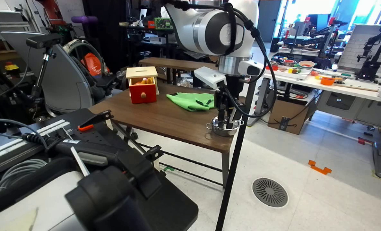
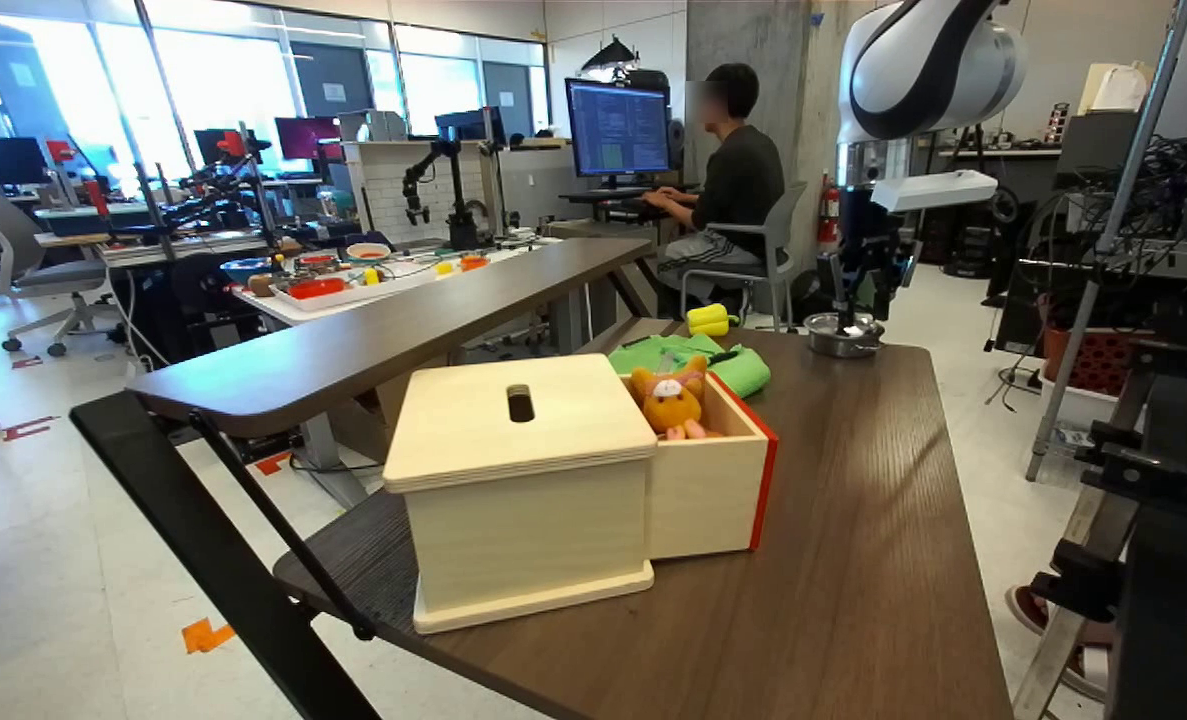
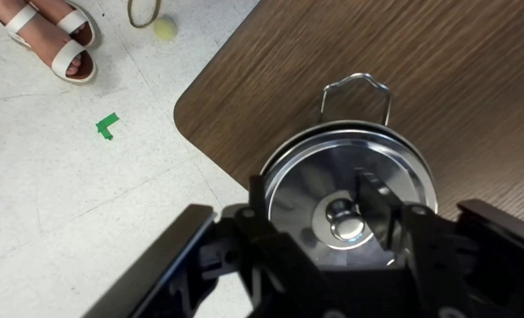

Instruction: Remove the lid from the pot and put it on the table

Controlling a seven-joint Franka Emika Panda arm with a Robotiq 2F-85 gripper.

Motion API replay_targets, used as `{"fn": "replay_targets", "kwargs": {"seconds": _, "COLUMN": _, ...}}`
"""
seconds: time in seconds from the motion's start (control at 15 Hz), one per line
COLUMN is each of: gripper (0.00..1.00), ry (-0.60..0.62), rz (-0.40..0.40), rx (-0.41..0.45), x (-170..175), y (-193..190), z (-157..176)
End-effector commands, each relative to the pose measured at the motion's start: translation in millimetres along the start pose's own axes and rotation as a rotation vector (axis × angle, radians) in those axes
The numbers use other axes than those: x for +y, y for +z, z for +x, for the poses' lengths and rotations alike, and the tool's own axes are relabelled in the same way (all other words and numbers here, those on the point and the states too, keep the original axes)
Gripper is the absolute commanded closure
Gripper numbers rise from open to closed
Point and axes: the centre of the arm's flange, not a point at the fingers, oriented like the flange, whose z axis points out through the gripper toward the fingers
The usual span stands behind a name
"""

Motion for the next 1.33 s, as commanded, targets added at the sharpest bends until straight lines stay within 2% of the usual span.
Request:
{"fn": "replay_targets", "kwargs": {"seconds": 0.0, "gripper": 0.73, "ry": 0.028, "rz": 0.007, "rx": 0.013, "x": 1, "y": 4, "z": 11}}
{"fn": "replay_targets", "kwargs": {"seconds": 0.2, "gripper": 0.97, "ry": 0.031, "rz": 0.006, "rx": 0.019, "x": 3, "y": 1, "z": 12}}
{"fn": "replay_targets", "kwargs": {"seconds": 0.47, "gripper": 1.00, "ry": 0.034, "rz": 0.004, "rx": 0.027, "x": 6, "y": -3, "z": 12}}
{"fn": "replay_targets", "kwargs": {"seconds": 0.53, "gripper": 0.74, "ry": 0.035, "rz": 0.003, "rx": 0.027, "x": 7, "y": -4, "z": 13}}
{"fn": "replay_targets", "kwargs": {"seconds": 0.6, "gripper": 0.73, "ry": 0.036, "rz": 0.004, "rx": 0.028, "x": 7, "y": -5, "z": 13}}
{"fn": "replay_targets", "kwargs": {"seconds": 0.8, "gripper": 0.53, "ry": 0.035, "rz": 0.004, "rx": 0.031, "x": 7, "y": -6, "z": 14}}
{"fn": "replay_targets", "kwargs": {"seconds": 1.27, "gripper": 0.01, "ry": 0.038, "rz": 0.002, "rx": 0.040, "x": 6, "y": -8, "z": 19}}
